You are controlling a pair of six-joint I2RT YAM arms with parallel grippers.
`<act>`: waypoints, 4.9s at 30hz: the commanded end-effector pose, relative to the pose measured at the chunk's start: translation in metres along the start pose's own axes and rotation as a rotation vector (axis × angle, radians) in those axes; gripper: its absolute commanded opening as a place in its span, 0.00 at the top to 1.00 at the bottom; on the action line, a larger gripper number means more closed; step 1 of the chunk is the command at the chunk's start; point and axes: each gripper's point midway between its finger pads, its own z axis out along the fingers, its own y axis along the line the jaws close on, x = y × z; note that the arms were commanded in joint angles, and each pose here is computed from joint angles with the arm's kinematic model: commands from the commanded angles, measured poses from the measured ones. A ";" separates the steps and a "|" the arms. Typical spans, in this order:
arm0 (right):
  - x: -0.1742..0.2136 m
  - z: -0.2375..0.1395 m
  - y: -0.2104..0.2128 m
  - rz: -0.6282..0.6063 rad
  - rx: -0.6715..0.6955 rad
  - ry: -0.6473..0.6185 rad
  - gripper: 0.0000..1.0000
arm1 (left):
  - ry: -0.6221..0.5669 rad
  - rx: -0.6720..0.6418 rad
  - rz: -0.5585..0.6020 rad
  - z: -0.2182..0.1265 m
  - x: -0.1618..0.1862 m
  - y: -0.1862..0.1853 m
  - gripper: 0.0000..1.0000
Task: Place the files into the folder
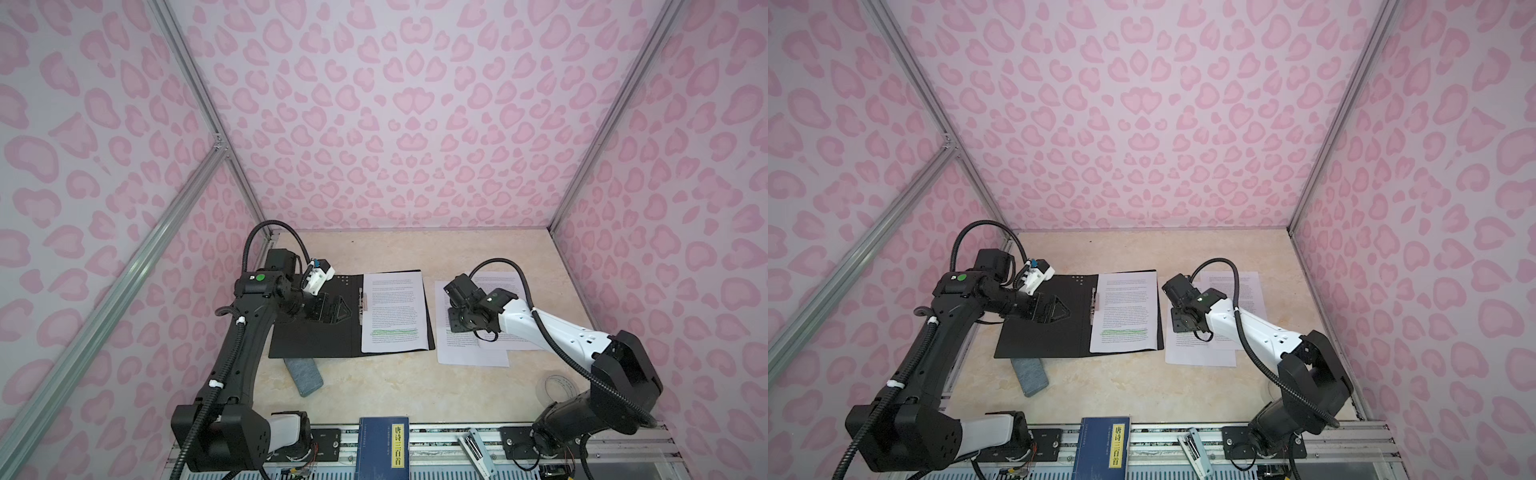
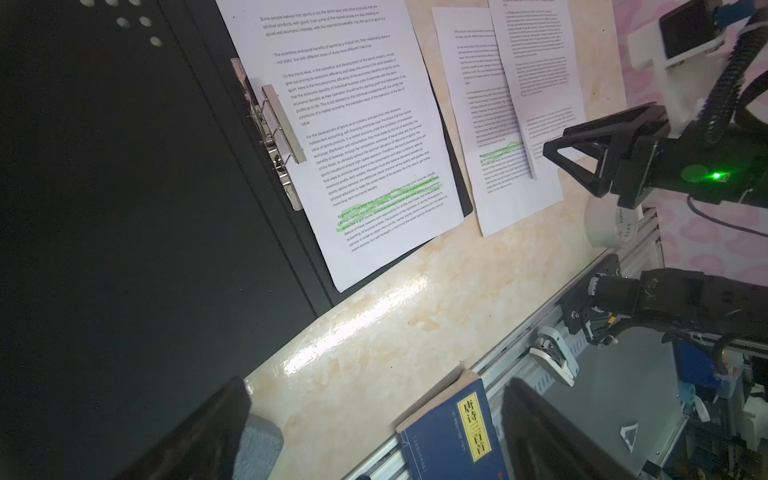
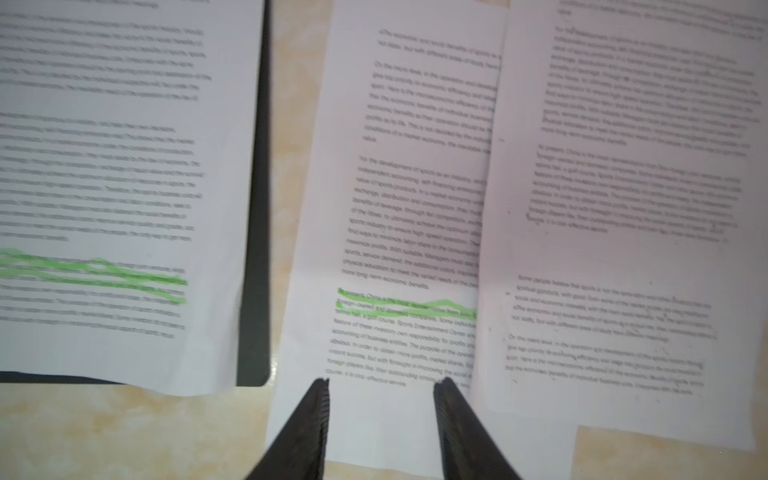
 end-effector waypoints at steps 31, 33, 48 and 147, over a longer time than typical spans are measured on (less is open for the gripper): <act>0.059 0.059 -0.059 0.101 0.242 0.134 0.83 | 0.037 0.048 0.013 0.004 0.006 -0.019 0.03; 0.055 0.057 -0.059 0.093 0.231 0.121 0.91 | 0.038 0.049 0.005 0.005 0.005 -0.019 0.03; 0.002 -0.013 -0.012 -0.022 0.034 -0.049 1.00 | -0.010 0.173 -0.035 0.004 -0.035 -0.043 0.02; -0.037 0.086 0.072 0.211 -0.559 0.127 0.69 | 0.128 -0.005 0.027 0.040 0.037 -0.005 0.02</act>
